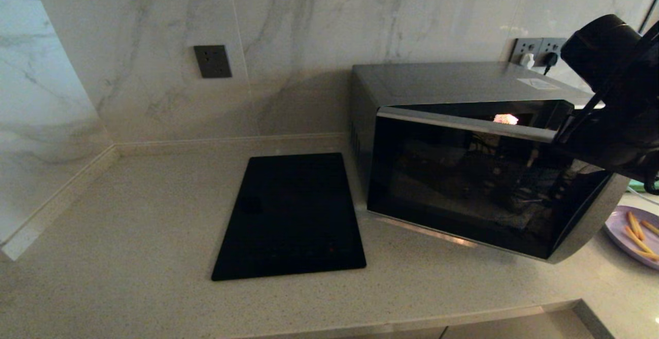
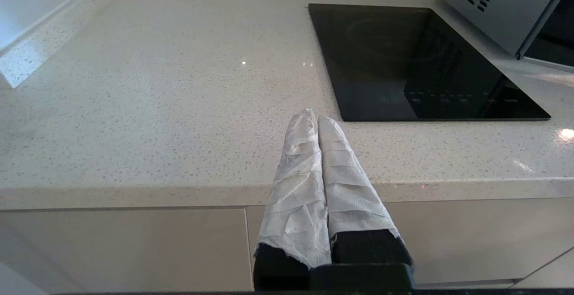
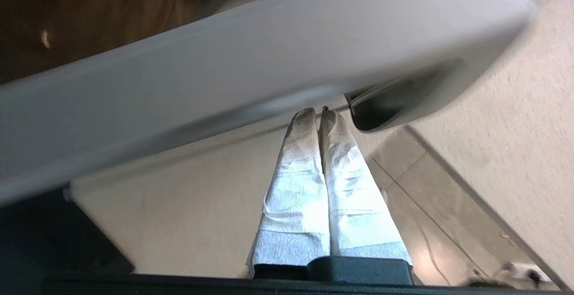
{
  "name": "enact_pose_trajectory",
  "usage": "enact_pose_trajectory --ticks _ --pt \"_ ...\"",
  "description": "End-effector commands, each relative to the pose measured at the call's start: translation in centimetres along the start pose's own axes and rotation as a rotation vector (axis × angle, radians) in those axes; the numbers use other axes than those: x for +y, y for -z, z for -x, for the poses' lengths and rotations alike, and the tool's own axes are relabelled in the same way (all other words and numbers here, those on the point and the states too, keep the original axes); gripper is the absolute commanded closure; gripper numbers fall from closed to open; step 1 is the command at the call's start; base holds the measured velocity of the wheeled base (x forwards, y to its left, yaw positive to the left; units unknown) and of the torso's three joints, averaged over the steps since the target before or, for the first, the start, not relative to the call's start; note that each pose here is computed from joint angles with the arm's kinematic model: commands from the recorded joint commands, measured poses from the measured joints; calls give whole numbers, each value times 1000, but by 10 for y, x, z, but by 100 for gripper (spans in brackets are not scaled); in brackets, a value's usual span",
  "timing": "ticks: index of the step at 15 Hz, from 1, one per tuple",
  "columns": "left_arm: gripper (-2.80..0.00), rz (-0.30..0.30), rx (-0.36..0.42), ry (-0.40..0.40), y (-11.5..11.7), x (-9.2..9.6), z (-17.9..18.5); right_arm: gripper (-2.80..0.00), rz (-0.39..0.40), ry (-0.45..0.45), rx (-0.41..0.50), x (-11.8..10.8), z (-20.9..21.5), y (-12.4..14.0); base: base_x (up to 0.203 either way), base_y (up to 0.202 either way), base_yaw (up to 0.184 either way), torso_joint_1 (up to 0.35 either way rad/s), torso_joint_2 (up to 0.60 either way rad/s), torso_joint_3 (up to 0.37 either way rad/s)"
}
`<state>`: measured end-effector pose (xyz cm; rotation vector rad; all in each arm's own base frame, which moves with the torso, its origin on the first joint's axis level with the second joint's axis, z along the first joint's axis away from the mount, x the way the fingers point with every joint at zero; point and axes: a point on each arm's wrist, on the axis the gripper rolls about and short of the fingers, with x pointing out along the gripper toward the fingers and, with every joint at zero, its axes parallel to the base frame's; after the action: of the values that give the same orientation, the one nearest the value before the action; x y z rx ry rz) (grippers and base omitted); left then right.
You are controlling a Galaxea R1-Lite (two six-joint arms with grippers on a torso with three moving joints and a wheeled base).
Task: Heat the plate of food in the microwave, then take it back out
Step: Close the microwave oven
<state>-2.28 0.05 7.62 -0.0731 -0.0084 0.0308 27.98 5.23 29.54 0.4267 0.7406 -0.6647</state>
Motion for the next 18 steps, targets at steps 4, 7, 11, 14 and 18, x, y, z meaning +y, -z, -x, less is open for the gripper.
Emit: enact_pose_trajectory --ticks 4,7,11,14,18 --pt "0 1 1 -1 0 0 0 0 -64 -35 -36 13 -22 -23 0 0 0 0 0 0" --pt "0 1 0 -1 0 0 0 0 -64 -45 -21 17 -27 -24 0 0 0 0 0 0" --pt "0 1 1 -1 0 0 0 0 -73 -46 -20 21 -36 -25 0 0 0 0 0 0" --pt "0 1 1 -1 0 0 0 0 -107 -67 -44 26 -49 -32 0 0 0 0 0 0" --pt "0 1 1 -1 0 0 0 0 -153 -124 -79 29 -63 -46 0 0 0 0 0 0"
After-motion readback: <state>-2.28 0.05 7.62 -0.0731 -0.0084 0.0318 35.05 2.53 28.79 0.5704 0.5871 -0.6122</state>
